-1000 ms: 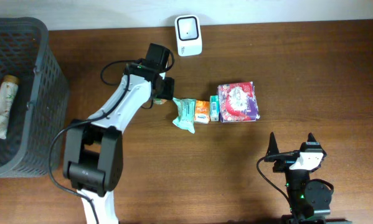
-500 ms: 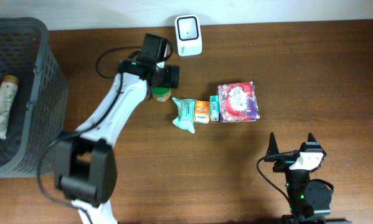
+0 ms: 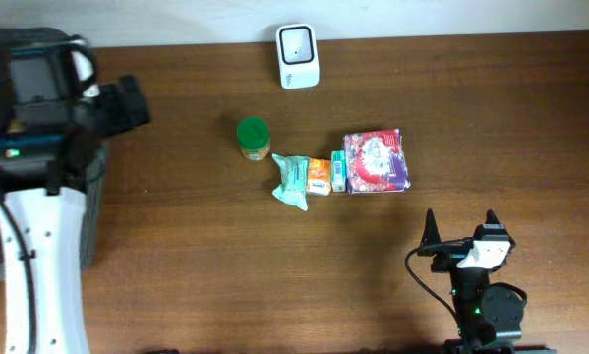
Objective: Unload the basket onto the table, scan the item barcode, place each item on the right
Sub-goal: 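Reach into the basket and grasp the white bamboo-print conditioner tube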
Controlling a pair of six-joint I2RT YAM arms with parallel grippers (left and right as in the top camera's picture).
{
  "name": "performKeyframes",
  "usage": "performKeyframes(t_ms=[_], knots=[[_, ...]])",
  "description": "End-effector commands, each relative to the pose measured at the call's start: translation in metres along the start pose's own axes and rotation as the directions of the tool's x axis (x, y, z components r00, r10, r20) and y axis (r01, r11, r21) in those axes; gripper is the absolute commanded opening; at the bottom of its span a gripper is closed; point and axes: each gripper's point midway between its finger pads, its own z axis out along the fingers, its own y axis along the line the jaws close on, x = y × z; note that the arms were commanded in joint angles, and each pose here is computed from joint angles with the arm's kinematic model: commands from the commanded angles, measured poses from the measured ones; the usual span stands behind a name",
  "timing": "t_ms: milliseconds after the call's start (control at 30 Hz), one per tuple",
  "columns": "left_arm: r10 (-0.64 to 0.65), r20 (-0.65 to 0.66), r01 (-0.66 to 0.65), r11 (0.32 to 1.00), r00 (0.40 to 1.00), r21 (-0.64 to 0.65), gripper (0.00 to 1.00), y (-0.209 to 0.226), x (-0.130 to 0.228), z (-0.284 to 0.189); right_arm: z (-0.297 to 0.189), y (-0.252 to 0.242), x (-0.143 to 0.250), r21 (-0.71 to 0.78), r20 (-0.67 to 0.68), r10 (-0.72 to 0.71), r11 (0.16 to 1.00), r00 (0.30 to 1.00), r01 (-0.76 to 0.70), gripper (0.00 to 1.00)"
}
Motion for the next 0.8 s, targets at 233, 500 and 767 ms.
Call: performKeyframes(t_ms=[233,500,767], knots=[[-0.296,0.102,0.301,0.953,0.95,-0.037,0.99,0.088,-0.026,-0.014,0.0,-0.002,0.004,0.007,-0.005,0.005,1.0,1.0,-0.005,0.99],[-0.501,0.126,0.517,0.837,0.856,-0.179,0.99,0.181,-0.014,0.011,0.0,-0.002,0.004,0.007,-0.005,0.005,1.0,1.0,-0.005,0.98],[-0.301,0.085,0.309,0.854,0.95,-0.419,0.97,0.249,-0.005,0.092,0.0,-0.002,0.004,0.007,-0.005,0.005,1.0,1.0,-0.005,0.99]])
